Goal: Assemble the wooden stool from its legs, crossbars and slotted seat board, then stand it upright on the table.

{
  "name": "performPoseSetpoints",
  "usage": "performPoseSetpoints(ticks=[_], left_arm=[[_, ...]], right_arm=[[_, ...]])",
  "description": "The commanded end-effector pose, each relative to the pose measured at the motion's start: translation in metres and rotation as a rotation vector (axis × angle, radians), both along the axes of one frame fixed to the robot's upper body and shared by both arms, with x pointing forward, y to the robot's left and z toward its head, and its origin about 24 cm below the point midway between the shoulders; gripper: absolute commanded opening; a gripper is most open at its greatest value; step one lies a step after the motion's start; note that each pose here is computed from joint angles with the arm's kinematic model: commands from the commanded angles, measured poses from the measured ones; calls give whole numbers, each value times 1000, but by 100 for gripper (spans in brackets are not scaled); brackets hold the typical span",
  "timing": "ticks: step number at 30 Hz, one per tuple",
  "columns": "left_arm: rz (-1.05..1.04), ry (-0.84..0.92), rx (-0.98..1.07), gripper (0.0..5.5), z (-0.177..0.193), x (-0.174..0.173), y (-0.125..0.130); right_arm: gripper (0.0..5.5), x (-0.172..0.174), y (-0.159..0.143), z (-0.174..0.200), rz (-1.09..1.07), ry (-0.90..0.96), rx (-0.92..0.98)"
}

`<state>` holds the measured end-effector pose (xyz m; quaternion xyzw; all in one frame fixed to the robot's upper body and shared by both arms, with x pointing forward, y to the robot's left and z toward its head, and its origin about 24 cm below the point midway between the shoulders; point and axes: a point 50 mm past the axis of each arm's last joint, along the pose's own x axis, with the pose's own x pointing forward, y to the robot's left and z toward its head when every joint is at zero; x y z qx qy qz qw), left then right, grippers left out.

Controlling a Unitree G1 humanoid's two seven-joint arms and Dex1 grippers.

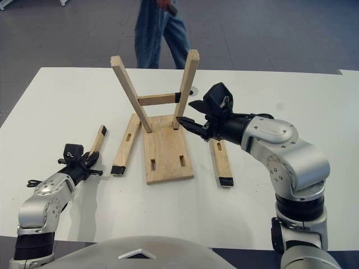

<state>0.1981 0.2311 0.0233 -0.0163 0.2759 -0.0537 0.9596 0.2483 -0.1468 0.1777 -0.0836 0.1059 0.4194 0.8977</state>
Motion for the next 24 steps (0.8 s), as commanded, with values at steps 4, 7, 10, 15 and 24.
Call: performPoseSetpoints(ticks=[4,7,10,15,24], left_arm=[[-12,-427,-228,44,131,38,48],[-168,-692,-379,44,211,46,43],[-533,-833,-690,44,262,40,-9],[-797,-717,-899,44,266,38,-56],[-829,-567,-949,44,243,48,-86]], right_arm=[[274,18,-7,43,-36,-18,252],[274,29,-1,69,9,-9,449],[274,38,17,99,162,72,740],[274,38,36,122,357,184,923],[274,35,49,138,487,228,909]])
